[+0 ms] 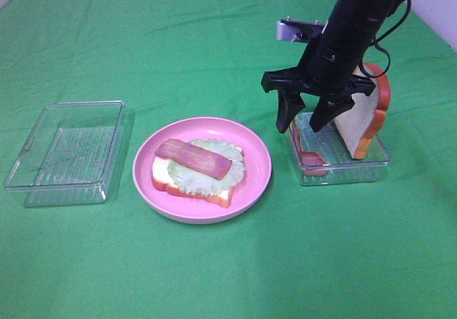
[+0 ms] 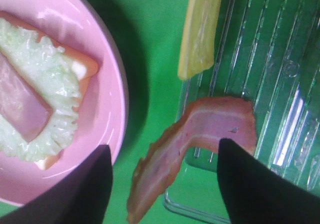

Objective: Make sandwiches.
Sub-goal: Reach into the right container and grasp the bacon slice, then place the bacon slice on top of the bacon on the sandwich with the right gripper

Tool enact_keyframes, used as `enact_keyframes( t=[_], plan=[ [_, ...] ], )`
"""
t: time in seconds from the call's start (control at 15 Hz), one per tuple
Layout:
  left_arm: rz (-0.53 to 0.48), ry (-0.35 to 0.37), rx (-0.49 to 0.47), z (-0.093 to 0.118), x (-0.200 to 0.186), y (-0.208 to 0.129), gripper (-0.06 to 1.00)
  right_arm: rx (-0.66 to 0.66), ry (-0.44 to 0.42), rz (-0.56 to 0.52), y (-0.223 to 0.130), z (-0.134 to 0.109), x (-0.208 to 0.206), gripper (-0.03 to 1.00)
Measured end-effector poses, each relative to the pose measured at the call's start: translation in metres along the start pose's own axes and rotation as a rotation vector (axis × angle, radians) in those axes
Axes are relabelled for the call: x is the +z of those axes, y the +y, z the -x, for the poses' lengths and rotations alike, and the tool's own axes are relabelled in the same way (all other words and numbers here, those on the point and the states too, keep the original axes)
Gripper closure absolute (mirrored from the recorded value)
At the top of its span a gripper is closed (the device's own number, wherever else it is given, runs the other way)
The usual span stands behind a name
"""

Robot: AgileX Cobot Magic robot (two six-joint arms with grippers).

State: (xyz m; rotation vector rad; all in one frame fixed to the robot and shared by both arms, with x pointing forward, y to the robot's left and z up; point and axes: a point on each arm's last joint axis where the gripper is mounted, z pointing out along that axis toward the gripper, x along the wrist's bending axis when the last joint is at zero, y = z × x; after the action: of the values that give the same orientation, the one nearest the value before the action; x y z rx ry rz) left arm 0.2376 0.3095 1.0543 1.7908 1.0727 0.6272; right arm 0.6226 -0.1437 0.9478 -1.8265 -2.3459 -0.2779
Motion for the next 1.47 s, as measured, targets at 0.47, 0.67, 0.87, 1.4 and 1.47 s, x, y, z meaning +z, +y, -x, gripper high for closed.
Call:
enact_keyframes(
  t=[0.47, 0.67, 0.87, 1.4, 1.47],
  plan=[
    [0.000, 0.000, 0.000, 0.000, 0.000, 0.000, 0.14, -0.013, -0.005, -0.021, 0.008, -0.001, -0.001, 0.97],
    [0.000, 0.000, 0.000, 0.000, 0.000, 0.000, 0.14, -0.036, 0.005, -0.058, 0.012, -0.008, -0.025, 0.97],
    [0.000, 0.000, 0.000, 0.000, 0.000, 0.000, 0.14, -0.065, -0.011, -0.012, 0.006, -0.015, -0.064, 0.97],
    [0.001, 0.000, 0.000, 0.000, 0.000, 0.000, 0.14, -0.130, 0.334, 0.129, -0.016, -0.060, -0.129, 0.97],
    [0.001, 0.000, 0.000, 0.000, 0.000, 0.000, 0.14, -0.167, 0.377, 0.128, -0.018, -0.071, -0.128, 0.97]
  ],
)
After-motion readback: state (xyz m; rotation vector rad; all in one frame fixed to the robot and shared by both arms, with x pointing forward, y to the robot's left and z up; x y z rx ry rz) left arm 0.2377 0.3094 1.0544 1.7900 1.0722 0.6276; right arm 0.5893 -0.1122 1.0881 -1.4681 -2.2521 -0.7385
